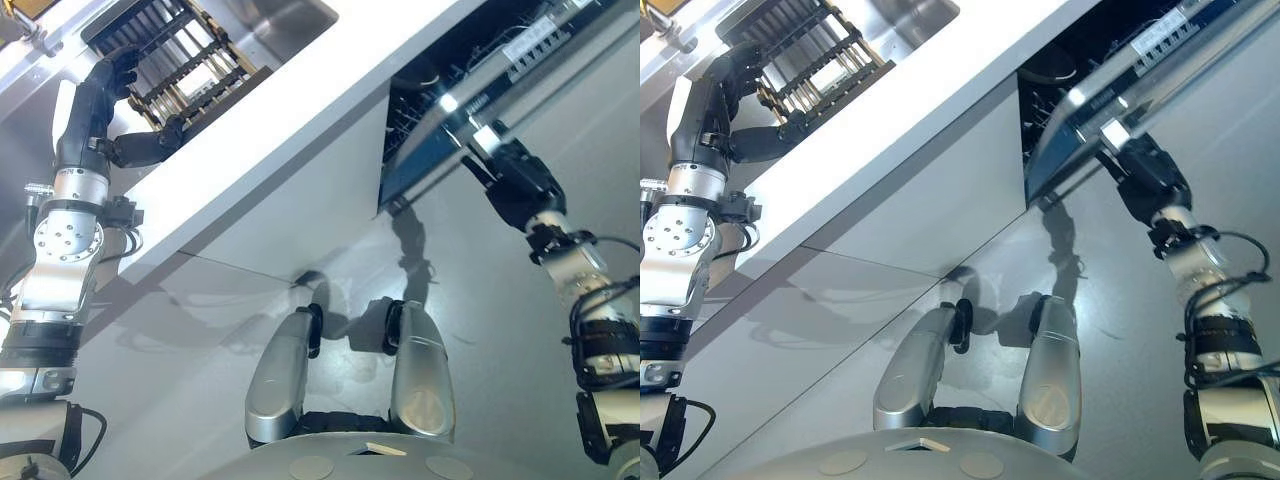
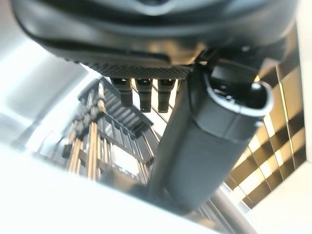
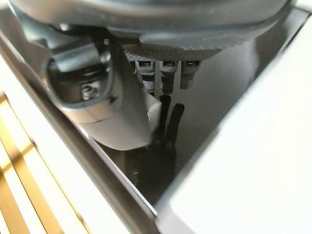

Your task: Pick up plates and place into dishwasher.

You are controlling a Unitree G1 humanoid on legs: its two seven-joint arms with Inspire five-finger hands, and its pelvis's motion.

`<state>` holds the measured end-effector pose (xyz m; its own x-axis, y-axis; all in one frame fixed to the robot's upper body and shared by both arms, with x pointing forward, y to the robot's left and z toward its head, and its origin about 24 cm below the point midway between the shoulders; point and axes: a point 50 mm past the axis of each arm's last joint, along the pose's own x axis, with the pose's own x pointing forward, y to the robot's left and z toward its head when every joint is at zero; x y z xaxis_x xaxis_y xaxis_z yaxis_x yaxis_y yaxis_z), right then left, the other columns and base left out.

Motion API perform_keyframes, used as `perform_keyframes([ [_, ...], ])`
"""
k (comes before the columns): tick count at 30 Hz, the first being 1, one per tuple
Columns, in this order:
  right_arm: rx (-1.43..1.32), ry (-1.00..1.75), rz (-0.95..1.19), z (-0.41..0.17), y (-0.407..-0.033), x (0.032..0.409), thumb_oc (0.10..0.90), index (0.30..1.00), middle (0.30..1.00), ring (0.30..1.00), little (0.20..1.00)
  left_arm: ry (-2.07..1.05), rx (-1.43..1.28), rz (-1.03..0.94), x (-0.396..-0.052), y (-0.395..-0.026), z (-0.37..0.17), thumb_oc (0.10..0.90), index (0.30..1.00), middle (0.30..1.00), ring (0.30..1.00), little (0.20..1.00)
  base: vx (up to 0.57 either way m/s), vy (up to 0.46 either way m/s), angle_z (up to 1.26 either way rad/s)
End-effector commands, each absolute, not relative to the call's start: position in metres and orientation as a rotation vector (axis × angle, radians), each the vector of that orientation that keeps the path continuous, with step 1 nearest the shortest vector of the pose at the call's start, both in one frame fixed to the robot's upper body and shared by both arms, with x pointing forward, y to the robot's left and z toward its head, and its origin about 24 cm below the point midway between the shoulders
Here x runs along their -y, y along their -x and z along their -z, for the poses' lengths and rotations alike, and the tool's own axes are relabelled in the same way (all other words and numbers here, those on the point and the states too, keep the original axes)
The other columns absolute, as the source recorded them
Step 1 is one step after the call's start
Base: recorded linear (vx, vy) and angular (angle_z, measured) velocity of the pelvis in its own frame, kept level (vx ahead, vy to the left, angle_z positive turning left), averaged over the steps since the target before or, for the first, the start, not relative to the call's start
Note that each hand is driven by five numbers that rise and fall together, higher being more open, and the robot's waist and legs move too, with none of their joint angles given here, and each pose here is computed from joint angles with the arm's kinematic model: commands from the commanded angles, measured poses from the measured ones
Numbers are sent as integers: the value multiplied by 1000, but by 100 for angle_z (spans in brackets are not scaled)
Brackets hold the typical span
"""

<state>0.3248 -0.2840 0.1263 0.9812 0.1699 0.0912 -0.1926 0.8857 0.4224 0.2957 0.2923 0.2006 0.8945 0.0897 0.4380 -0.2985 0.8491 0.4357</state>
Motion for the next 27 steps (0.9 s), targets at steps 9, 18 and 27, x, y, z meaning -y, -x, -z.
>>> perform_keyframes([
  [9, 418, -496, -595, -215, -340, 162, 800, 900, 900, 900, 900, -612, 444, -230, -308, -291, -221, 800, 900, 900, 900, 900, 44, 41, 4],
  [18, 333, -475, -289, -171, -333, 197, 800, 900, 900, 900, 900, -629, 412, -218, -315, -285, -219, 800, 900, 900, 900, 900, 71, -26, 7],
  [27, 36, -349, -9, -58, -267, 259, 800, 900, 900, 900, 900, -603, 394, -283, -325, -255, -190, 800, 900, 900, 900, 900, -14, -33, -3],
])
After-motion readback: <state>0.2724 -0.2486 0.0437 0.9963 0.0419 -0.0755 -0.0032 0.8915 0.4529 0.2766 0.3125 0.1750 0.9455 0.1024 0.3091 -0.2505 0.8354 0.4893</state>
